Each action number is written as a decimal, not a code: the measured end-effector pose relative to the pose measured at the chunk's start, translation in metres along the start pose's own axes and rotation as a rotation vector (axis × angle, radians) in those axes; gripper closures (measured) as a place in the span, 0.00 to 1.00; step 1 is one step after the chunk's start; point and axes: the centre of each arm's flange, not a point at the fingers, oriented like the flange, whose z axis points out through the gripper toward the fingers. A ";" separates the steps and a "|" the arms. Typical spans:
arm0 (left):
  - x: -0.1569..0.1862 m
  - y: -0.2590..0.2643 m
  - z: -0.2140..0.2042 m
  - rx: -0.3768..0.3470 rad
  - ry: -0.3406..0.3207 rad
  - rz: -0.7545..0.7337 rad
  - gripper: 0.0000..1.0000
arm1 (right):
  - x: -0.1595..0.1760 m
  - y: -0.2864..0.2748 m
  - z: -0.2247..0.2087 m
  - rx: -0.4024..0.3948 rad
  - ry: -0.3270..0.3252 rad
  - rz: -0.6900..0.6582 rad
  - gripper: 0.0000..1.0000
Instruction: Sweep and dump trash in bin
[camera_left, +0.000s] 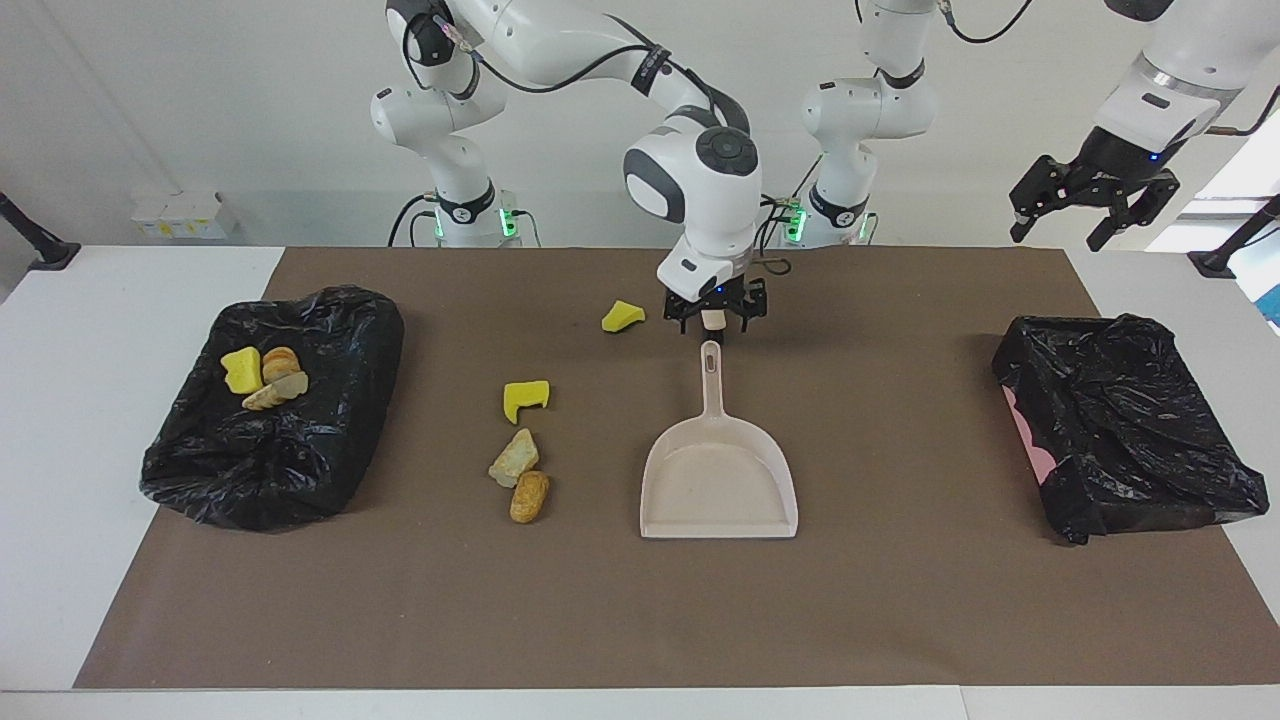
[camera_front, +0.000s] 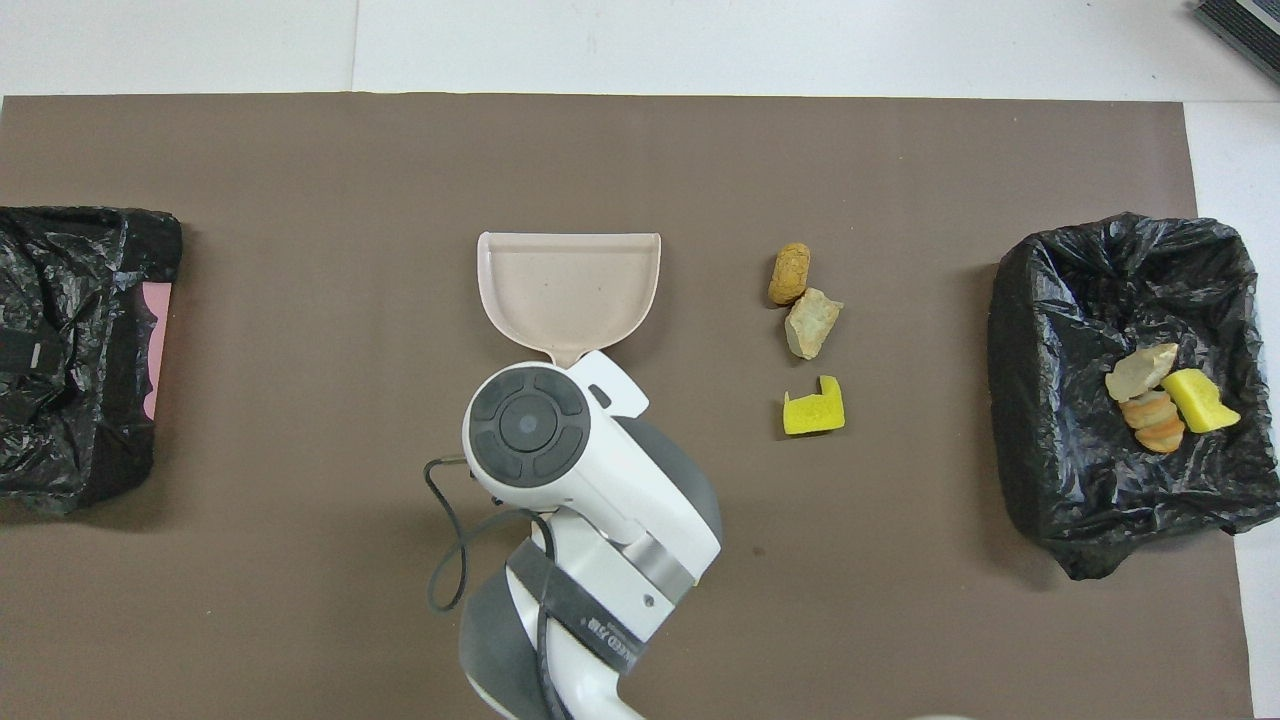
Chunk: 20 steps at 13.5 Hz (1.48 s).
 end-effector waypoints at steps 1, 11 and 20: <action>0.000 0.002 0.000 0.000 -0.001 0.004 0.00 | -0.022 -0.004 0.001 -0.012 -0.019 -0.022 0.00; 0.044 0.151 0.062 -0.010 0.060 0.053 0.00 | -0.157 -0.001 0.072 -0.014 -0.149 -0.065 0.09; 0.066 0.305 0.231 -0.017 0.026 0.008 0.00 | -0.178 0.000 0.097 -0.013 -0.190 -0.053 0.42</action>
